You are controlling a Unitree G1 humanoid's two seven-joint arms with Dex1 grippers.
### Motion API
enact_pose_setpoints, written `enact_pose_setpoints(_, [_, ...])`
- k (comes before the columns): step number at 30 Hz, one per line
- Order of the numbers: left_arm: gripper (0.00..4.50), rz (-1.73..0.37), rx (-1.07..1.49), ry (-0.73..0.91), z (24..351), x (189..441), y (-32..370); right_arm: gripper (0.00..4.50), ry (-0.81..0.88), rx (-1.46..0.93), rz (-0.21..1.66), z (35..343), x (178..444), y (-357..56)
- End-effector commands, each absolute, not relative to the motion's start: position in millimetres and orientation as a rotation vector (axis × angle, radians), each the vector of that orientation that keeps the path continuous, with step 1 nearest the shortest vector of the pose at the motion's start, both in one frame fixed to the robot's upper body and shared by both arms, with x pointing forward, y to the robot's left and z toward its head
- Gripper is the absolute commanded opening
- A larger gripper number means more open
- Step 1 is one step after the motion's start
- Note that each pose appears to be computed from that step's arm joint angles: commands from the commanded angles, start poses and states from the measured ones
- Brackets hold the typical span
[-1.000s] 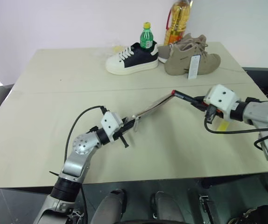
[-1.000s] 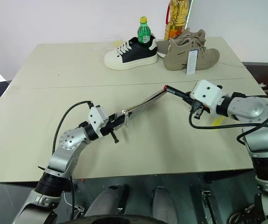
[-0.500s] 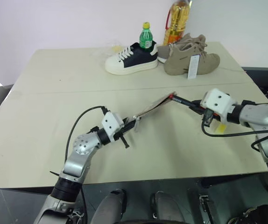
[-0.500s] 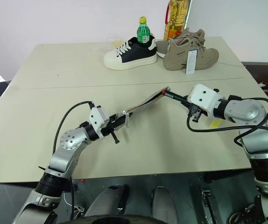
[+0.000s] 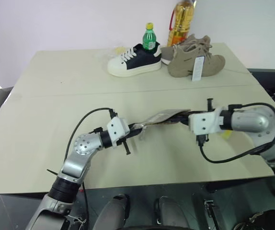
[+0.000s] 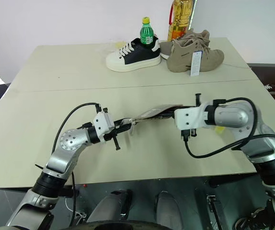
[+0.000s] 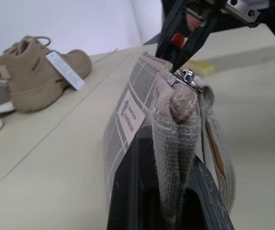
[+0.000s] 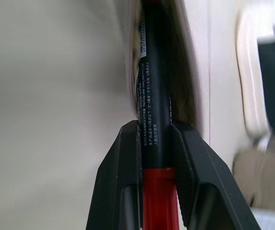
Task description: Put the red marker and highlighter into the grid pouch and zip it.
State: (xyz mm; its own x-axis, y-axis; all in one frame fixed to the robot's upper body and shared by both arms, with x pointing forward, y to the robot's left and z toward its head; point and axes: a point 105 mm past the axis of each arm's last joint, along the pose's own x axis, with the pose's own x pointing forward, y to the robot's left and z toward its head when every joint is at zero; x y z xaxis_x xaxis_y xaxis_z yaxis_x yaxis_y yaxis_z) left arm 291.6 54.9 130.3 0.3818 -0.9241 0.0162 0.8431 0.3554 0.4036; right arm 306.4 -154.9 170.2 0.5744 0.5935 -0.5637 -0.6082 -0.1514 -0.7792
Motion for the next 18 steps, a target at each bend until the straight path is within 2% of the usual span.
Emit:
enact_pose_setpoints(1, [0.0, -1.225, 0.377, -0.324, 143.8, 283.7, 46.4, 0.33, -0.077, -1.442, 1.096, 175.5, 300.5, -138.0])
enact_pose_setpoints(6, [0.0, -1.233, 0.39, -0.311, 141.9, 284.5, 50.0, 0.33, -0.088, -1.447, 1.114, 175.8, 301.4, -134.0])
enact_pose_setpoints(11, [0.0, -1.187, 0.388, -0.29, 136.0, 290.0, 53.3, 2.82, -0.1, -1.275, 1.029, 203.8, 306.1, -142.2])
enact_pose_setpoints(14, [0.0, -1.151, 0.37, -0.286, 132.6, 292.3, 50.0, 2.82, -0.062, -1.048, 1.012, 220.9, 298.3, -152.0])
enact_pose_setpoints(18, [0.0, -1.096, 0.32, -0.29, 127.2, 295.6, 39.3, 2.82, -0.049, -0.605, 0.865, 248.5, 299.1, -183.4])
